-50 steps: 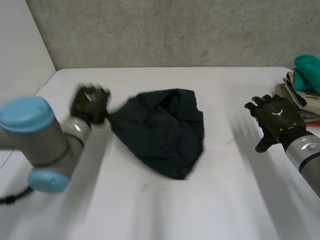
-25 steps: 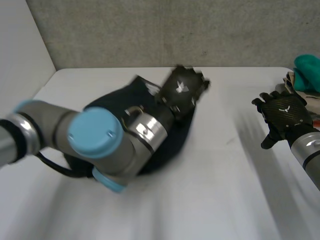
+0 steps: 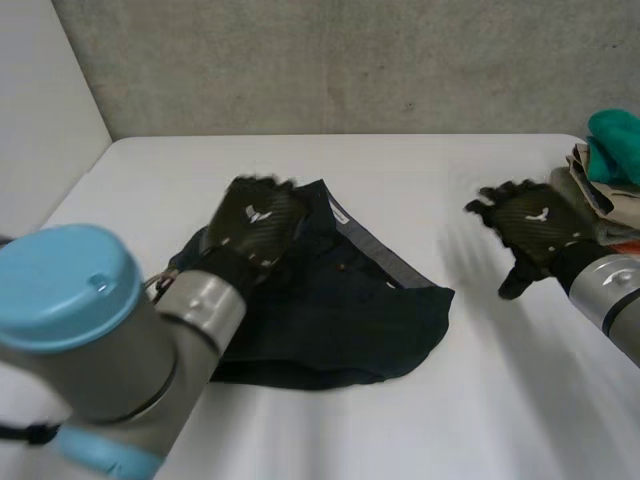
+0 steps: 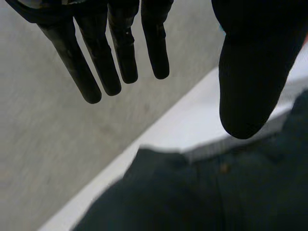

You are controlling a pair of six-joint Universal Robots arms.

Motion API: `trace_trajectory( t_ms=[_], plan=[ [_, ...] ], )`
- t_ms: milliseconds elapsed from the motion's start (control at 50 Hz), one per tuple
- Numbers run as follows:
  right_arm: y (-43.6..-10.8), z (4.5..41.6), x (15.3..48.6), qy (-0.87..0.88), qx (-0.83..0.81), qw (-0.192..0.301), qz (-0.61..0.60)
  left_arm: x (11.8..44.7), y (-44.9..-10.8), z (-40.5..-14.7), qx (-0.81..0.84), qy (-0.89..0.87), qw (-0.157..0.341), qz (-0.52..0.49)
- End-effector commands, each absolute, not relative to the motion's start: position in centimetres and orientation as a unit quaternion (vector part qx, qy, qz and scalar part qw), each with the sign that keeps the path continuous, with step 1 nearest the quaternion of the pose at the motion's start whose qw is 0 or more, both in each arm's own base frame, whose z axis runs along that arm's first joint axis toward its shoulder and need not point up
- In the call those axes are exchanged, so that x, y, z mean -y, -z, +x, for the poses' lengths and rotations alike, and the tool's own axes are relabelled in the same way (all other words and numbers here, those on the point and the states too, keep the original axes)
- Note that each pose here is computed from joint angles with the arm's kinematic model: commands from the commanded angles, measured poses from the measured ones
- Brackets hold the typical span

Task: Fold the laundry.

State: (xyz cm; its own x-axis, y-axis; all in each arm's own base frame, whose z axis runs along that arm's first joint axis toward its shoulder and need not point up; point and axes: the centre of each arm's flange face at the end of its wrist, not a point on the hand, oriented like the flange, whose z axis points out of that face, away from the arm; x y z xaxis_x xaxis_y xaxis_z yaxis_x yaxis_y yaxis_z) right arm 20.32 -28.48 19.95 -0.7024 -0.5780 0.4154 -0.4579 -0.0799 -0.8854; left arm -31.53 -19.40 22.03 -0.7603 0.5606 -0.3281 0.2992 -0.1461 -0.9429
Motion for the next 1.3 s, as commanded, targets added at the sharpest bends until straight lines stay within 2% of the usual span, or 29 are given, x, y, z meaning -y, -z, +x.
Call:
trace_trajectory(
  t_ms=[20, 100, 180, 380, 520, 660, 880, 1040, 1240, 1300],
  plan=[
    [-18.3, 21.9, 27.5, 0.578, -0.653, 0.109, -0.478, 16.0, -19.2, -27.9, 0.714, -0.612, 0.041, -0.337],
    [-17.5, 23.3, 27.9, 0.576, -0.615, 0.083, -0.532, 14.9, -17.9, -26.8, 0.733, -0.587, 0.032, -0.342],
    [-15.4, 24.9, 28.4, 0.559, -0.596, 0.074, -0.572, 13.8, -16.9, -25.9, 0.746, -0.567, 0.03, -0.348],
    [-13.0, 26.3, 29.4, 0.545, -0.584, 0.082, -0.596, 12.7, -15.5, -25.3, 0.761, -0.536, 0.028, -0.364],
    [-12.9, 26.4, 29.6, 0.546, -0.582, 0.085, -0.597, 13.3, -14.7, -25.4, 0.769, -0.524, 0.023, -0.364],
    [-13.6, 26.4, 29.4, 0.55, -0.586, 0.089, -0.588, 14.3, -13.8, -25.9, 0.771, -0.524, 0.019, -0.362],
    [-15.0, 25.3, 27.0, 0.516, -0.634, 0.116, -0.564, 18.6, -12.7, -27.3, 0.755, -0.562, 0.008, -0.337],
    [-14.7, 25.0, 26.1, 0.501, -0.659, 0.111, -0.55, 20.6, -12.1, -27.9, 0.738, -0.573, -0.021, -0.356],
    [-14.3, 24.6, 26.2, 0.492, -0.683, 0.096, -0.531, 22.4, -13.8, -28.5, 0.707, -0.613, -0.033, -0.351],
    [-15.0, 24.1, 26.6, 0.499, -0.69, 0.077, -0.519, 22.1, -16.2, -28.5, 0.689, -0.636, -0.033, -0.346]
  ],
)
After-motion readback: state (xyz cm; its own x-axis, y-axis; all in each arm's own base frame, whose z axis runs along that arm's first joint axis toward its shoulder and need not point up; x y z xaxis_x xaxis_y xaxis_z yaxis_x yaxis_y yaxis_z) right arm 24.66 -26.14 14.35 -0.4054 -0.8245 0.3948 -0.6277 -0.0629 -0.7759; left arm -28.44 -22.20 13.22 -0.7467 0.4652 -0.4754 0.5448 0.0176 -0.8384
